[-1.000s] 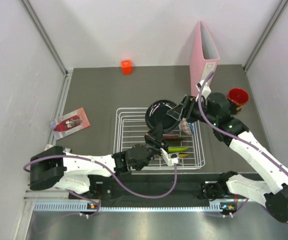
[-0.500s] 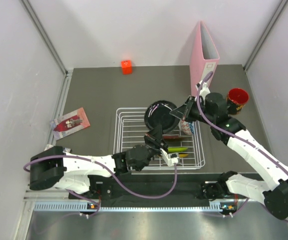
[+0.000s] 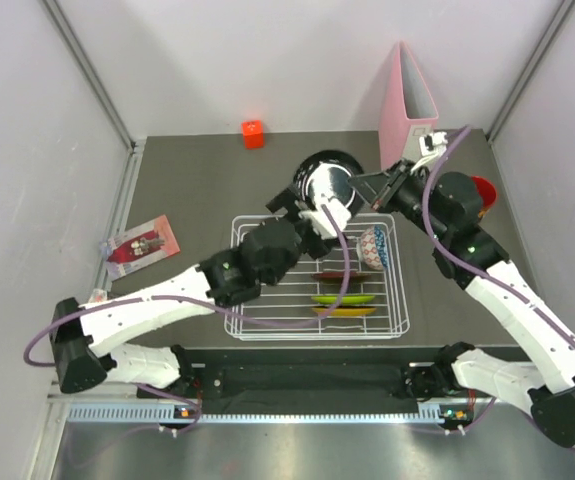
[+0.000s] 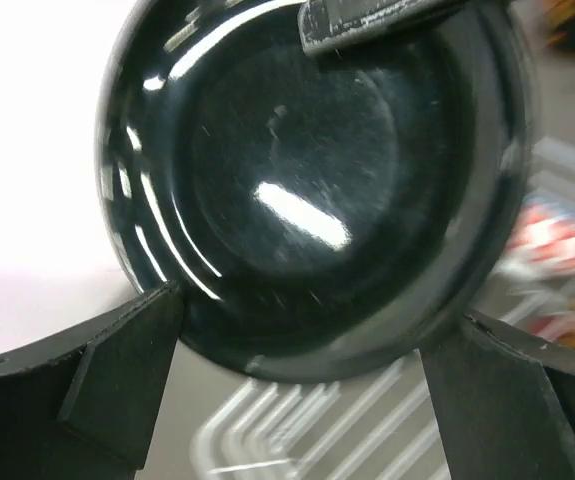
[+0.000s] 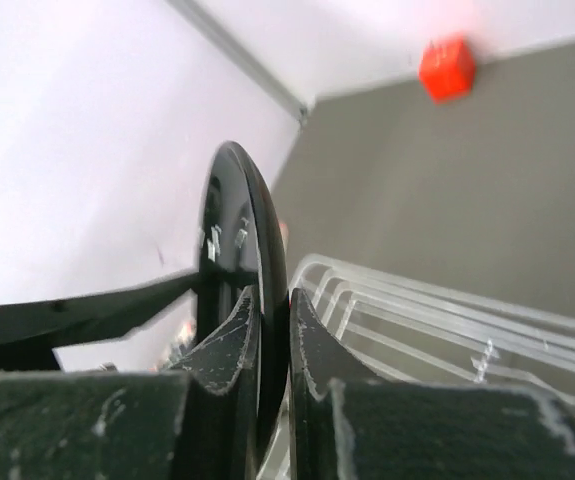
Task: Unload the mixed dishes from the dish rack
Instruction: Place the plate at the corner of the board.
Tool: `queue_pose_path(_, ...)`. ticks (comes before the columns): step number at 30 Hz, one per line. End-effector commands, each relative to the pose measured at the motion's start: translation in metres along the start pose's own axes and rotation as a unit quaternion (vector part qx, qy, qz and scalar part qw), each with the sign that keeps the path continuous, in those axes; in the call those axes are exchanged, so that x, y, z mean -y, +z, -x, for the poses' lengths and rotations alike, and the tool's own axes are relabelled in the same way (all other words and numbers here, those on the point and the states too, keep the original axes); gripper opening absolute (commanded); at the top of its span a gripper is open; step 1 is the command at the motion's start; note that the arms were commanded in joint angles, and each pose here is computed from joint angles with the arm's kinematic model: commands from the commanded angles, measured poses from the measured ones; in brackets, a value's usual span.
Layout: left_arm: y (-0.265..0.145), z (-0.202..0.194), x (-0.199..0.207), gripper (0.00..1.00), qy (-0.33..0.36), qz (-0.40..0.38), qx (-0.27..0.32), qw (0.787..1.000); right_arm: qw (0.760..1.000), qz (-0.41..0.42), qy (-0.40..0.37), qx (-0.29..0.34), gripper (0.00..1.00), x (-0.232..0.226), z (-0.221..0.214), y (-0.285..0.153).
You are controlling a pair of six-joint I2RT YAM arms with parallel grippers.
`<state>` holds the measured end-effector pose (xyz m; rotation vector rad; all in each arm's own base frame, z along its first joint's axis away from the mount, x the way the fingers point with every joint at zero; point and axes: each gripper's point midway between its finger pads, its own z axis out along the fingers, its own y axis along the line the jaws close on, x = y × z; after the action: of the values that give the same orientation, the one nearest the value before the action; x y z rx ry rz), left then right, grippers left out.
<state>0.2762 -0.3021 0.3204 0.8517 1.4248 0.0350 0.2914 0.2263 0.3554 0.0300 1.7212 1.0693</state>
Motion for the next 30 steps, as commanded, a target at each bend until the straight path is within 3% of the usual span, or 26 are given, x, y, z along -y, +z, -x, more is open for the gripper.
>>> queue_pose_path(1,-0.022,0.024,-0.129,0.99,-0.380,0.135,0.042,0.914,1.000,0.003,-0.026,-0.014,0.00,-0.004,-0.005,-0.008)
queue_pose_path(7,-0.036,-0.013,-0.191,0.99,-0.509,0.200,0.067,0.834,0.997,-0.030,-0.025,0.072,0.00,0.000,0.033,-0.010)
queue_pose_path(13,-0.028,-0.052,-0.204,0.99,-0.560,0.210,0.035,0.800,0.996,-0.014,-0.027,0.085,0.00,-0.011,0.044,-0.011)
queue_pose_path(14,-0.023,-0.052,-0.195,0.99,-0.573,0.178,0.030,0.799,0.997,-0.013,-0.025,0.072,0.00,-0.009,0.038,-0.007)
queue_pose_path(17,-0.009,-0.068,-0.191,0.99,-0.643,0.140,0.026,0.752,0.998,-0.002,-0.014,0.057,0.00,-0.006,0.026,0.000)
queue_pose_path(19,0.000,-0.077,-0.168,0.99,-0.716,0.064,0.012,0.695,0.999,0.007,-0.002,0.052,0.00,-0.004,0.019,0.004)
queue_pose_path(20,0.006,-0.065,-0.173,0.99,-0.730,0.030,0.051,0.680,0.999,0.012,0.002,0.044,0.00,-0.002,0.014,0.006)
queue_pose_path(21,0.006,-0.059,-0.158,0.99,-0.772,-0.030,0.046,0.633,0.999,0.014,0.007,0.041,0.00,-0.001,0.012,0.008)
queue_pose_path(22,0.010,-0.075,-0.140,0.99,-0.793,-0.052,0.031,0.606,0.999,0.015,0.009,0.040,0.00,0.001,0.009,0.010)
queue_pose_path(24,0.016,-0.068,-0.127,0.99,-0.817,-0.125,0.059,0.560,0.999,0.018,0.011,0.034,0.00,0.003,0.006,0.015)
queue_pose_path(26,0.018,-0.070,-0.107,0.93,-0.824,-0.188,0.037,0.533,0.999,0.015,0.013,0.029,0.00,0.007,0.002,0.020)
queue_pose_path(29,0.013,-0.059,-0.098,0.77,-0.812,-0.232,0.038,0.535,1.000,0.012,0.014,0.022,0.00,0.012,-0.003,0.027)
queue_pose_path(30,0.013,-0.052,-0.096,0.75,-0.797,-0.239,0.042,0.553,1.000,0.010,0.016,0.019,0.00,0.014,-0.004,0.029)
